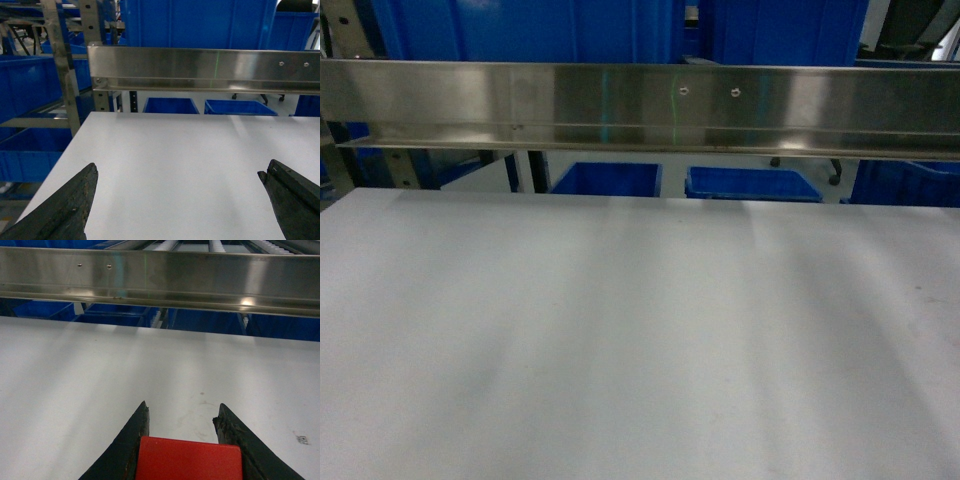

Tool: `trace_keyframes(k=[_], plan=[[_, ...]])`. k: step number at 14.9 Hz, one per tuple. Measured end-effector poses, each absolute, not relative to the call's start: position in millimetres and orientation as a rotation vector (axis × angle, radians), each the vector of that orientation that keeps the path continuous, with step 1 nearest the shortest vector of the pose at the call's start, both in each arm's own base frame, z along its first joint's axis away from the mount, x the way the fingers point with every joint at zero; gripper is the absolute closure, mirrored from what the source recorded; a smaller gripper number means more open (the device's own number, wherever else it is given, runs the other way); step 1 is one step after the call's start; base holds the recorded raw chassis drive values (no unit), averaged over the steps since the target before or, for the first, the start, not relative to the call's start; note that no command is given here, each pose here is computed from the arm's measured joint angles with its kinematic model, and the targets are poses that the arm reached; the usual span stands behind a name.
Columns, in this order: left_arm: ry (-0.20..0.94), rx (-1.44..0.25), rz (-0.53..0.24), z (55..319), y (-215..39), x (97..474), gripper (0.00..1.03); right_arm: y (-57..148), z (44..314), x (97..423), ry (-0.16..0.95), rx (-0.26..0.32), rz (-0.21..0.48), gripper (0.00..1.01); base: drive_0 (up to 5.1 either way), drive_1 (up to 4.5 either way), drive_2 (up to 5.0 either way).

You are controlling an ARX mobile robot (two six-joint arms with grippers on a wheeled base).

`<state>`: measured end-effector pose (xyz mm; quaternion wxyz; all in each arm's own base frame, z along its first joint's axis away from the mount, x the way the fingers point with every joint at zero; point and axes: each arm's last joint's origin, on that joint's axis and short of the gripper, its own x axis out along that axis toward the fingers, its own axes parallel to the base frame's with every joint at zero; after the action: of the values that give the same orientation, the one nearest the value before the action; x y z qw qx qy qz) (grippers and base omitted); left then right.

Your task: Place magnetic block on left shelf second layer

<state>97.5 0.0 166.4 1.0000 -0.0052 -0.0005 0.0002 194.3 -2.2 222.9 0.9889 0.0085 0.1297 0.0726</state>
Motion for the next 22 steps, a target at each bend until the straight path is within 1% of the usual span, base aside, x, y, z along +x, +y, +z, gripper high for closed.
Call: trace_keyframes(k=[22], plan=[[0.0,-0.01,0.0,166.3,0.0,97.5,0.05,-1.1,222.8,194.4,0.261,0.017,0.151,0.68,-5.0,2.45,2.5]])
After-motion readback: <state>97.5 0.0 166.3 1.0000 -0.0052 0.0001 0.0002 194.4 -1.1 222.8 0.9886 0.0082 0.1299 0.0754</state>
